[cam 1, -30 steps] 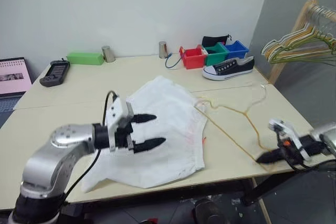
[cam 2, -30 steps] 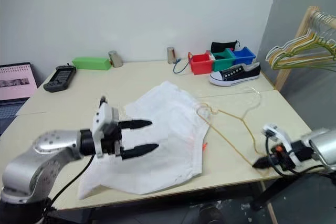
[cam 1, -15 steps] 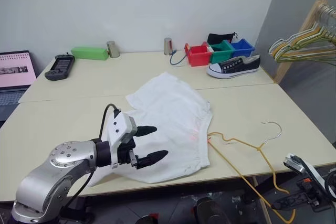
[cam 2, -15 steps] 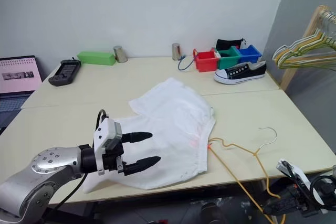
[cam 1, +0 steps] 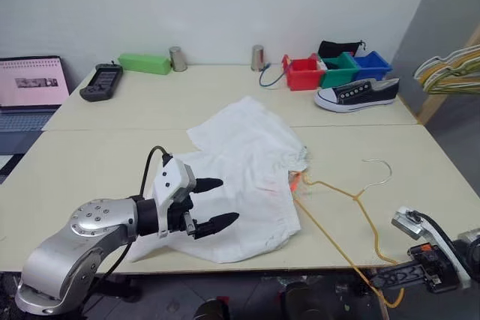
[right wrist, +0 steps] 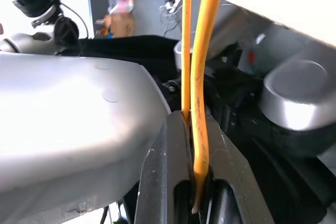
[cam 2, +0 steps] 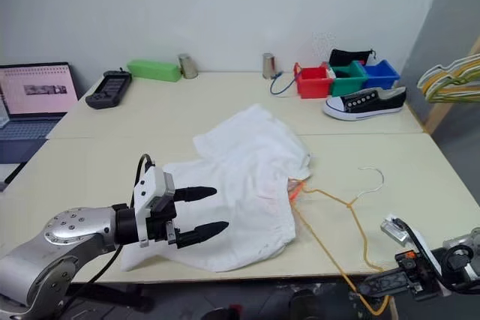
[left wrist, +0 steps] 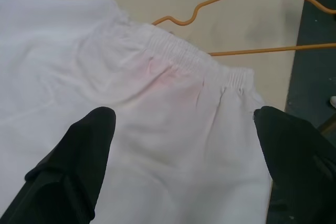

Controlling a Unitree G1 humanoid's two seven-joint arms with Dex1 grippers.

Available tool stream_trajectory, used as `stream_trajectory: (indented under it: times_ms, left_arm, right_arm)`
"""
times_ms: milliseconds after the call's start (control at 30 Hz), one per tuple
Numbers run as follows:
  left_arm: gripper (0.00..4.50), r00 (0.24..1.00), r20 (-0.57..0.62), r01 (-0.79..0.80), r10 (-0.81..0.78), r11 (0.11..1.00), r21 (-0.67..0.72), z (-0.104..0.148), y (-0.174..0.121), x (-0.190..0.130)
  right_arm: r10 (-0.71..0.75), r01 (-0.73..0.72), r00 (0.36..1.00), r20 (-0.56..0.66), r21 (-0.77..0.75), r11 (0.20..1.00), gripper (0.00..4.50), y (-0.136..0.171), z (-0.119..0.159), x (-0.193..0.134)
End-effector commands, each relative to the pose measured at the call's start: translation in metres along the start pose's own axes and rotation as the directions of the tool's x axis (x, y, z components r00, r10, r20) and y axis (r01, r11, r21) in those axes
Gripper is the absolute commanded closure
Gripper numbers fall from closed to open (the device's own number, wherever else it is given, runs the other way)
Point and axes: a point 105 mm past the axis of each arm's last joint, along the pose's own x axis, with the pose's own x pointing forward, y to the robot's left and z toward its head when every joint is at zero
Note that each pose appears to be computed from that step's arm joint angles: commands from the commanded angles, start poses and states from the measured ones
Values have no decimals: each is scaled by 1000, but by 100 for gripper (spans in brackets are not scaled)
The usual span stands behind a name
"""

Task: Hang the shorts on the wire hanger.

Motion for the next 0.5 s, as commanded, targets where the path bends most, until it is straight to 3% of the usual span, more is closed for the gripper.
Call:
stream_trajectory:
  times_ms: [33, 200, 500]
  left_arm:
    - [4, 1000, 9, 7, -8, 999, 49, 7, -1, -2]
    - [4, 1000, 5, -2, 2, 999, 46, 4, -2, -2]
    - [4, 1000, 1, -17, 17, 999, 47, 1, -2, -3]
  right_arm:
    - [17, -16, 1000, 9, -16, 1000, 450, 2, 4, 5]
    - [8, -8, 999, 31, 13, 1000, 450, -2, 5, 4]
    - [67, -67, 998, 6, 146, 987, 450, -2, -24, 10]
